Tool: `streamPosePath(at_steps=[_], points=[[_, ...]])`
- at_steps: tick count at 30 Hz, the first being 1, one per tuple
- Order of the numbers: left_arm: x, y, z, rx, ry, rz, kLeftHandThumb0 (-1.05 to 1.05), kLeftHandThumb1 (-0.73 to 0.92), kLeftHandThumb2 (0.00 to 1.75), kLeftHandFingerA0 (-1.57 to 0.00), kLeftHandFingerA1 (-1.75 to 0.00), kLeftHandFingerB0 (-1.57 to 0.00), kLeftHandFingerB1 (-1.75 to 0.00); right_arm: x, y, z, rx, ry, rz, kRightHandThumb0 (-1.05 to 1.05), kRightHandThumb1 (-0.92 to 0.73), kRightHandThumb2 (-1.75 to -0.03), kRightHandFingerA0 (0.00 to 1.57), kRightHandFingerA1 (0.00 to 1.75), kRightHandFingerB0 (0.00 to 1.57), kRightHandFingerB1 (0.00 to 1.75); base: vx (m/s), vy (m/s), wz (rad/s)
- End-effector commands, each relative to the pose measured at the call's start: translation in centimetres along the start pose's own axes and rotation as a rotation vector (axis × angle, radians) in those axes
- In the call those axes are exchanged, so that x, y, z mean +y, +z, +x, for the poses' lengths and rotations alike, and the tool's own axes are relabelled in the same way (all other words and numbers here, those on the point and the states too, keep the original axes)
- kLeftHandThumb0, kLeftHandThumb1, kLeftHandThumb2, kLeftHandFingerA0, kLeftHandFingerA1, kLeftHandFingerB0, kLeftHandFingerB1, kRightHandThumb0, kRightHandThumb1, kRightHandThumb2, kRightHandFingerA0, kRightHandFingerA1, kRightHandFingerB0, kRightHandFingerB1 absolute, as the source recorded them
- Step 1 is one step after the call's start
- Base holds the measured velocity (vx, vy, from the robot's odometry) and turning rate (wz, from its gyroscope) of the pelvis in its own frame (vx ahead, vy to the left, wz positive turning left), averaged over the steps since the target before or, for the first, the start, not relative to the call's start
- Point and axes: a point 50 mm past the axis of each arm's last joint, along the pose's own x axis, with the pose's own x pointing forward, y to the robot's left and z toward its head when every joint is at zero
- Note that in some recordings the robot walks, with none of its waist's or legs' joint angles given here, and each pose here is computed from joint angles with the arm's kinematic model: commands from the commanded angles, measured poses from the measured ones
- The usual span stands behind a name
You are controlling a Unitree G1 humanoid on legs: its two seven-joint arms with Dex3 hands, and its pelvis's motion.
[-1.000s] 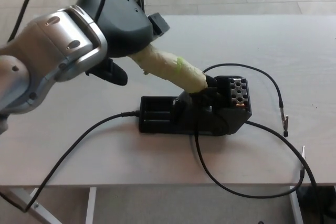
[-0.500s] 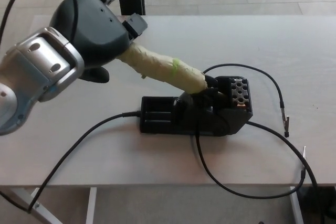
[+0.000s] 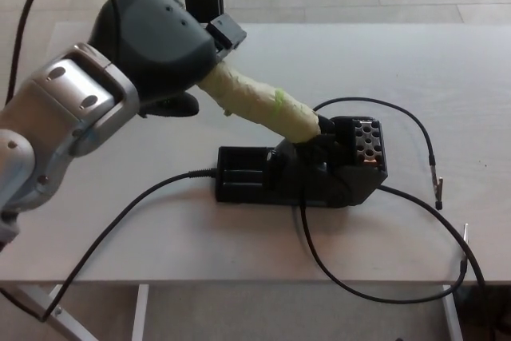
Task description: Use the left hand of the robot to grab the soldering gun kept on the middle of the table and pull it out of its base and keep it on the left side of the base
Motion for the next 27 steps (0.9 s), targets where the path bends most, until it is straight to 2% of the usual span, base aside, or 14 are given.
streamPosePath(at_steps=[1,2,4,5,6,8,12,13,17,21,24,25,26,27], points=[[0.0,1.6,-0.2,-0.21,0.302,-0.2,-0.1,0.52,0.84,-1.03,-1.74,-0.35,-0.55,-1.3,1.1,-0.3,-0.035,-0.015,-0.03,-0.51,-0.52,-0.88,0.51,0.66,0.38,0.53,0.0,0.0,0.0],[0.2,1.6,-0.2,-0.232,0.312,-0.223,-0.11,0.51,0.81,-1.03,-1.73,-0.45,-0.52,-1.3,1.1,-0.3,-0.035,-0.013,-0.03,-0.5,-0.53,-0.89,0.52,0.66,0.39,0.53,0.0,0.0,0.0],[0.5,1.6,-0.3,-0.271,0.336,-0.231,-0.1,0.49,0.82,-1.01,-1.69,-0.48,-0.56,-1.3,1.2,-0.3,-0.034,-0.014,-0.022,-0.48,-0.52,-0.9,0.52,0.66,0.38,0.53,0.0,0.0,0.0],[0.8,1.7,-0.3,-0.291,0.329,-0.242,-0.22,0.55,0.7,-0.94,-1.4,-0.78,-0.65,-1.3,1.3,-0.3,-0.039,-0.014,-0.038,-0.44,-0.67,-0.6,0.58,0.6,0.48,0.39,0.0,0.0,0.0],[0.9,1.8,-0.3,-0.297,0.328,-0.239,-0.24,0.54,0.67,-0.96,-1.37,-0.89,-0.74,-1.3,1.3,-0.2,-0.04,-0.014,-0.038,-0.44,-0.67,-0.6,0.58,0.6,0.48,0.4,0.0,0.0,0.0],[0.6,2.0,-0.2,-0.317,0.323,-0.251,-0.21,0.51,0.68,-0.94,-1.47,-0.92,-1.11,-1.4,1.4,-0.2,-0.037,-0.017,-0.033,-0.45,-0.67,-0.6,0.58,0.59,0.51,0.4,0.0,0.0,0.0],[0.0,2.3,-0.2,-0.34,0.329,-0.26,-0.28,0.52,0.72,-0.99,-1.62,-0.89,-1.18,-1.5,1.4,-0.3,-0.042,-0.014,-0.025,-0.44,-0.67,-0.6,0.58,0.6,0.52,0.41,0.0,0.0,0.0],[0.0,2.2,-0.3,-0.34,0.316,-0.253,-0.26,0.51,0.75,-0.98,-1.69,-0.85,-1.25,-1.5,1.4,-0.3,-0.042,-0.015,-0.028,-0.44,-0.67,-0.61,0.59,0.6,0.52,0.41,0.0,0.0,0.0],[-0.2,2.1,-0.2,-0.341,0.302,-0.241,-0.26,0.5,0.76,-1.0,-1.71,-0.87,-1.25,-1.5,1.6,-0.2,-0.042,-0.017,-0.015,-0.43,-0.68,-0.61,0.6,0.62,0.54,0.41,0.0,0.0,0.0],[0.2,1.8,-0.1,-0.352,0.268,-0.187,-0.27,0.5,0.82,-1.09,-1.65,-0.89,-1.03,-1.6,1.4,-0.3,-0.036,-0.018,-0.006,-0.46,-0.68,-0.61,0.6,0.62,0.53,0.42,0.0,0.0,0.0],[0.5,1.3,0.0,-0.351,0.253,-0.163,-0.28,0.52,0.8,-1.05,-1.65,-0.9,-0.93,-1.6,1.4,-0.3,-0.04,-0.017,-0.025,-0.47,-0.69,-0.61,0.6,0.61,0.51,0.41,0.0,0.0,0.0],[0.6,0.8,0.1,-0.339,0.276,-0.123,-0.29,0.41,0.97,-1.32,-1.38,-0.9,-0.93,-1.6,1.5,-0.2,-0.035,-0.024,-0.026,-0.49,-0.71,-0.61,0.61,0.6,0.49,0.41,0.0,0.0,0.0],[0.8,0.6,0.1,-0.34,0.282,-0.106,-0.24,0.46,0.82,-1.07,-1.72,-0.91,-0.9,-1.6,1.6,-0.2,-0.035,-0.028,-0.038,-0.48,-0.72,-0.62,0.62,0.58,0.49,0.41,0.0,0.0,0.0],[0.9,0.3,0.1,-0.327,0.273,-0.086,-0.31,0.39,0.94,-1.34,-1.4,-0.89,-0.94,-1.6,1.6,-0.2,-0.031,-0.028,-0.046,-0.49,-0.73,-0.62,0.62,0.58,0.47,0.41,0.0,0.0,0.0]])
